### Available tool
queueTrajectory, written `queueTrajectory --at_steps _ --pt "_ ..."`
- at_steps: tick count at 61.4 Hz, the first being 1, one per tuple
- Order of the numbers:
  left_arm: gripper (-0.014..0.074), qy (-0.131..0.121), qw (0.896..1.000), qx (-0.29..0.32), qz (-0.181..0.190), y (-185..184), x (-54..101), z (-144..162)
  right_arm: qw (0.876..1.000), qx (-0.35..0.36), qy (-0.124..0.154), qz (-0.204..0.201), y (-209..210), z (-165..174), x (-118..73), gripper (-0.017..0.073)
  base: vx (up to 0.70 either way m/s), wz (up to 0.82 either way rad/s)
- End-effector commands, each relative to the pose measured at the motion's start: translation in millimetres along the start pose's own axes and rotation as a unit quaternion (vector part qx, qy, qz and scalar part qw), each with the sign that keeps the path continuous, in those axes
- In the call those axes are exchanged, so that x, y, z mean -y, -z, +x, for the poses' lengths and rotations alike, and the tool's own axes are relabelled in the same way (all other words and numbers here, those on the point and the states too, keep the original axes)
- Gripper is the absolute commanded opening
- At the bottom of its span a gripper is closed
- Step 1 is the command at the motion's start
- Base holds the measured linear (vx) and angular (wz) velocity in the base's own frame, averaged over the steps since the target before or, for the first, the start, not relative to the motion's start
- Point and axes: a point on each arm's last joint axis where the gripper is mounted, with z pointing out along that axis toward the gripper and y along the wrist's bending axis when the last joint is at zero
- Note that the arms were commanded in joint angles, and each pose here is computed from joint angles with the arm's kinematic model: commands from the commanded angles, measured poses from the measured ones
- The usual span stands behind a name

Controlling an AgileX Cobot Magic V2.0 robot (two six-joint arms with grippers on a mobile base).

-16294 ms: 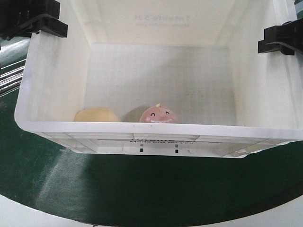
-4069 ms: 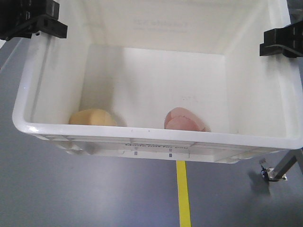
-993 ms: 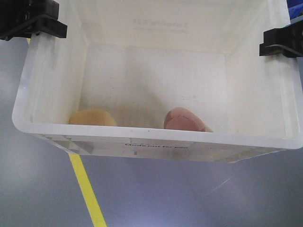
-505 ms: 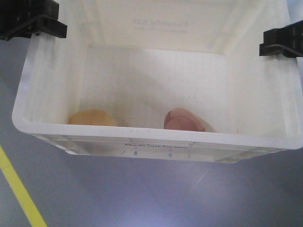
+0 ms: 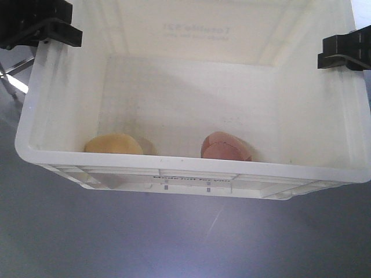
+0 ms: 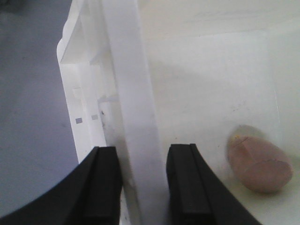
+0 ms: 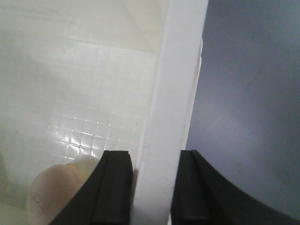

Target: Place moving items into box and shelve

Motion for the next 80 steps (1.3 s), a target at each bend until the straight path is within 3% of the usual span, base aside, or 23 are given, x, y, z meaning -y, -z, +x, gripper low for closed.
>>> queueTrajectory --at_steps 1,80 --pt "-0.0006 0.011 0.992 0.102 0.069 29.5 23.1 -15.6 0.994 0.101 -0.014 -0.036 24.2 -19.3 -12.6 -0.0006 0.25 -0.45" --pt "-0.0006 0.012 0.992 0.102 0.069 29.6 23.2 -15.6 0.994 0.100 -0.015 -0.037 24.2 -19.0 -12.8 -0.0006 0.29 -0.33"
